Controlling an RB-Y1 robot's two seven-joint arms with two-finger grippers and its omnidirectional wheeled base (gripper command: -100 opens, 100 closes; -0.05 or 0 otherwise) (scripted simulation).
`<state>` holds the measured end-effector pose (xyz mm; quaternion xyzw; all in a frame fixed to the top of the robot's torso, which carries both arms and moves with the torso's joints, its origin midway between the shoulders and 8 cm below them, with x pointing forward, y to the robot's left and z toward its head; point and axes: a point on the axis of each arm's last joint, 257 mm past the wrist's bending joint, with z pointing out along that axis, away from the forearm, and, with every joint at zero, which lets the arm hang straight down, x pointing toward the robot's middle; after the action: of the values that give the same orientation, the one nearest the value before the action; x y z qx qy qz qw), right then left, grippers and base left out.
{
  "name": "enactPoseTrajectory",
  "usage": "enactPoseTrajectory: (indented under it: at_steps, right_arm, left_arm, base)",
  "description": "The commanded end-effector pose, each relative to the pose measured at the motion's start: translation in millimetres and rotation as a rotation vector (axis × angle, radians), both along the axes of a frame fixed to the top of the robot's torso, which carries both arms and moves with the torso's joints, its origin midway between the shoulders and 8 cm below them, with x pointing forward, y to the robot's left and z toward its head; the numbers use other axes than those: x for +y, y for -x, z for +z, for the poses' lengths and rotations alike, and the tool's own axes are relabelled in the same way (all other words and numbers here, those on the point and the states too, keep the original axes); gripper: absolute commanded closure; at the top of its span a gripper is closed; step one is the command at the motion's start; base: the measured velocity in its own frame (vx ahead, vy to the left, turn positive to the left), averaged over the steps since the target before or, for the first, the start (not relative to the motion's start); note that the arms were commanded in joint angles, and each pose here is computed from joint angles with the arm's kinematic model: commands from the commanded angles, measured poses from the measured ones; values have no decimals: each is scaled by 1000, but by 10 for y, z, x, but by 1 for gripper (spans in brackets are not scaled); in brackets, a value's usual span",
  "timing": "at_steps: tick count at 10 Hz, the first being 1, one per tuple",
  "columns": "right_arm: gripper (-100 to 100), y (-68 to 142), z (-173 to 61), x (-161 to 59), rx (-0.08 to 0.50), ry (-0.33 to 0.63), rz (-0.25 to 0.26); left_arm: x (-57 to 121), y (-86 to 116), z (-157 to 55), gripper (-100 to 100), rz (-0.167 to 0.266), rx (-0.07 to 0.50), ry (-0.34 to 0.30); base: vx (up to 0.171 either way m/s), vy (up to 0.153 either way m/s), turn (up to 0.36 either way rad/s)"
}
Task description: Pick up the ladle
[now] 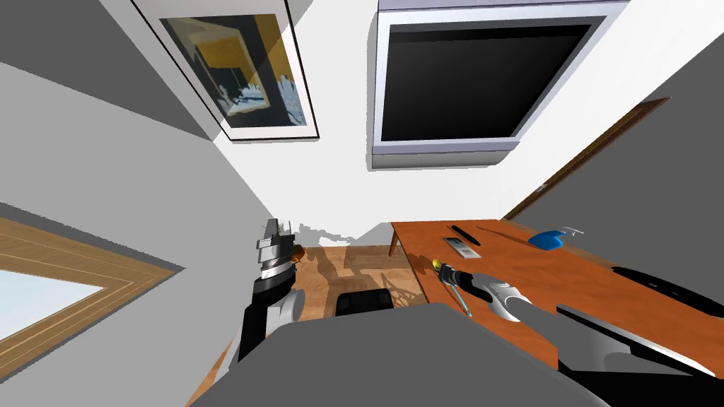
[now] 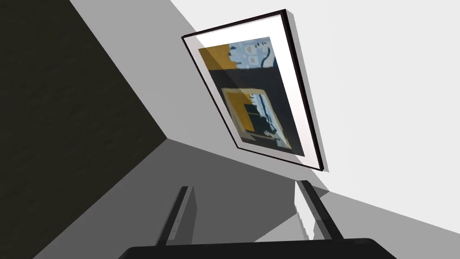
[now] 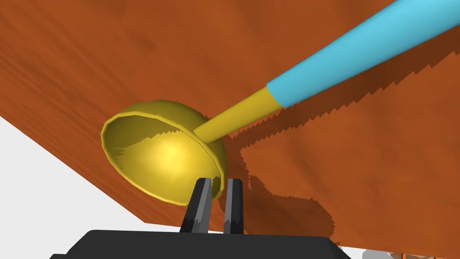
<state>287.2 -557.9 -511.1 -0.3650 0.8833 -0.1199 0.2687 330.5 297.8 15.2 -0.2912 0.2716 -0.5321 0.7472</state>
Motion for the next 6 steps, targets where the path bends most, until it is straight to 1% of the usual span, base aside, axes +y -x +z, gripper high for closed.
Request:
enactPoseTrajectory:
  at_steps: [1, 2, 3, 4, 5, 6]
  right_arm:
    - [100, 2, 36, 34, 0, 2, 37]
    - [100, 2, 57, 60, 0, 2, 61]
    - [100, 6, 98, 114, 0, 2, 109]
    - [100, 9, 118, 141, 0, 2, 133]
    - [100, 20, 159, 199, 0, 2, 181]
    - [100, 20, 159, 199, 0, 2, 181]
  left_arm:
    - [0, 0, 0, 0, 0, 0, 0]
    - [1, 1, -1, 0, 0, 0, 0]
    - [1, 1, -1, 0, 0, 0, 0]
    - [1, 1, -1, 0, 0, 0, 0]
    - [1, 1, -1, 0, 0, 0, 0]
    - [1, 1, -1, 0, 0, 0, 0]
  base:
    - [79, 25, -282]
    - [138, 45, -441]
    - [194, 58, -454]
    - [182, 68, -305]
    - [184, 76, -381]
    - [133, 66, -152]
